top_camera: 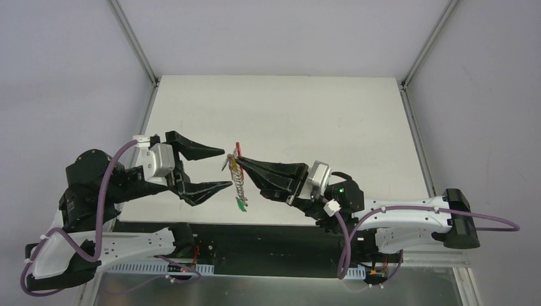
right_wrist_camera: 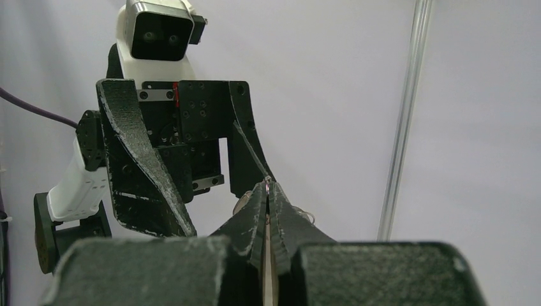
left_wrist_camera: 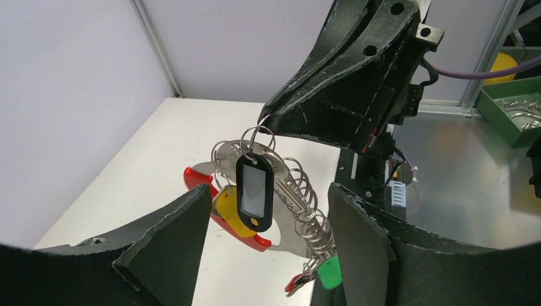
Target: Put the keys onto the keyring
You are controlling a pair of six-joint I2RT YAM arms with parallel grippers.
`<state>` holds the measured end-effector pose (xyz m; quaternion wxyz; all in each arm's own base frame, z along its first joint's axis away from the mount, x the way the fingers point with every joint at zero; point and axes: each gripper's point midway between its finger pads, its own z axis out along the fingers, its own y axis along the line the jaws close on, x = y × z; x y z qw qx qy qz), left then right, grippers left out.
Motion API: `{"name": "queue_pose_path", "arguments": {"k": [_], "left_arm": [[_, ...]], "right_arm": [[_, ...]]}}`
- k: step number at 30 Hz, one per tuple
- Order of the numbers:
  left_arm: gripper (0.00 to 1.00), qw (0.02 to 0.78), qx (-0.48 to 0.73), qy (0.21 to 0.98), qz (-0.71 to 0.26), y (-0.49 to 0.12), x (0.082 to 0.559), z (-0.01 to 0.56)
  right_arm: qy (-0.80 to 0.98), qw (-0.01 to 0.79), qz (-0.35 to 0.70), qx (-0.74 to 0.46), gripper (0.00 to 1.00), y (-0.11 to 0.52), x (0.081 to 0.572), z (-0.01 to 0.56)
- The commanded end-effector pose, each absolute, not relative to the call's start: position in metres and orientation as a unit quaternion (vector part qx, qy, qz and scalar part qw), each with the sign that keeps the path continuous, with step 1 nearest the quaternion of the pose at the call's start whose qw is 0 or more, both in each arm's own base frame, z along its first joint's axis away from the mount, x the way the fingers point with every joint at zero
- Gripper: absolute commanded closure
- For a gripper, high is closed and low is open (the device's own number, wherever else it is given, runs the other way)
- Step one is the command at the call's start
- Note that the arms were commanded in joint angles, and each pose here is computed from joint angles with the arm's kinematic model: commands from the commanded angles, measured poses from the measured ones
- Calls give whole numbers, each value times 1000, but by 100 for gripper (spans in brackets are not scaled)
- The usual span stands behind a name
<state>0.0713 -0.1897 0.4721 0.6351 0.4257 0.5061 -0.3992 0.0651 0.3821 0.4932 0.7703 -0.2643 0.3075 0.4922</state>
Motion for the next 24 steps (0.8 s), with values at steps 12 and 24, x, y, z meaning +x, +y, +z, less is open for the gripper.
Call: {"name": "queue_pose_path", "arguments": {"k": [12,24], "left_arm": [[84,640,447,481,-398,-196,68,479],[100,628,459,478,-407,-200,63,473]], "right_arm": [[280,773,521,-228,100,352,60,520],[260,779,531,-206,100,350,59,528]]}}
